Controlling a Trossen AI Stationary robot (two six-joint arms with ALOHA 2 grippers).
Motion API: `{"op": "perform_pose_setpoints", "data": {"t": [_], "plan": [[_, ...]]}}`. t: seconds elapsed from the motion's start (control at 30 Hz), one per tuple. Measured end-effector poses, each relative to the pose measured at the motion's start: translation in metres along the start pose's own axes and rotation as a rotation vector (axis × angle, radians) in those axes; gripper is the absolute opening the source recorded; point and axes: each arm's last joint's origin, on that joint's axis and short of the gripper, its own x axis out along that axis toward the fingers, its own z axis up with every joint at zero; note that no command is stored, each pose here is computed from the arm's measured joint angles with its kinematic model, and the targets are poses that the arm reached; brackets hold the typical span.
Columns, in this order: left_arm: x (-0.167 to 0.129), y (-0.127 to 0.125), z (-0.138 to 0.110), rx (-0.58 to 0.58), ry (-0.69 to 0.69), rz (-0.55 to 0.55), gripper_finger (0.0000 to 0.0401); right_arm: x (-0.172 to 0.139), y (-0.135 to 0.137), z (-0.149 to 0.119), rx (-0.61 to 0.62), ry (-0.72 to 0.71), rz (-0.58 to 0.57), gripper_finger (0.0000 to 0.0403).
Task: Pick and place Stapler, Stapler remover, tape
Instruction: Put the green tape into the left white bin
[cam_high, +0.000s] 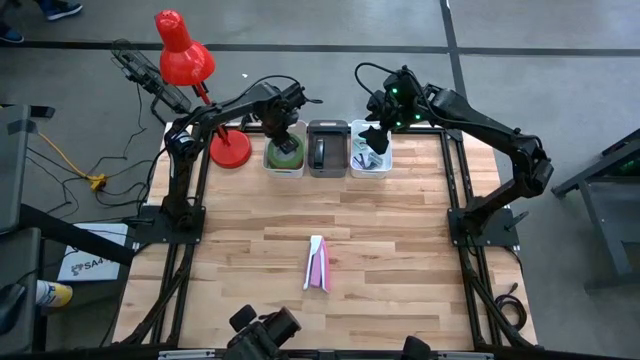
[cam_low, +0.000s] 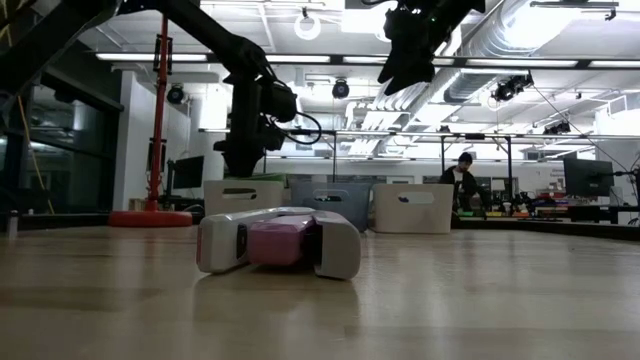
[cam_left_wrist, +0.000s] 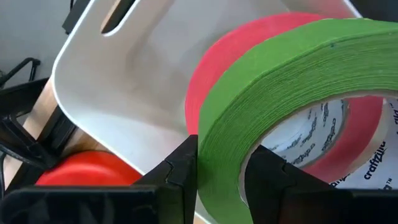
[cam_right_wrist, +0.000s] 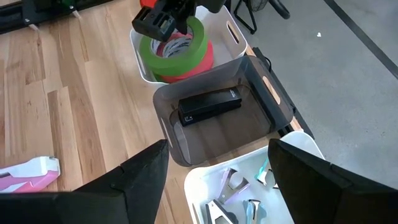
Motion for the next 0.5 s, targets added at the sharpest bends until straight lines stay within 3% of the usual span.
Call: {"op": "perform_pose_setpoints", "data": {"t": [0.5], "plan": [[-0.0001,-0.0005,-0.0002,0.018,0.002,-0.018,0.0099,0.0001,0.0001,-0.0001,0.000,0.000,0.000,0.0266]]}}
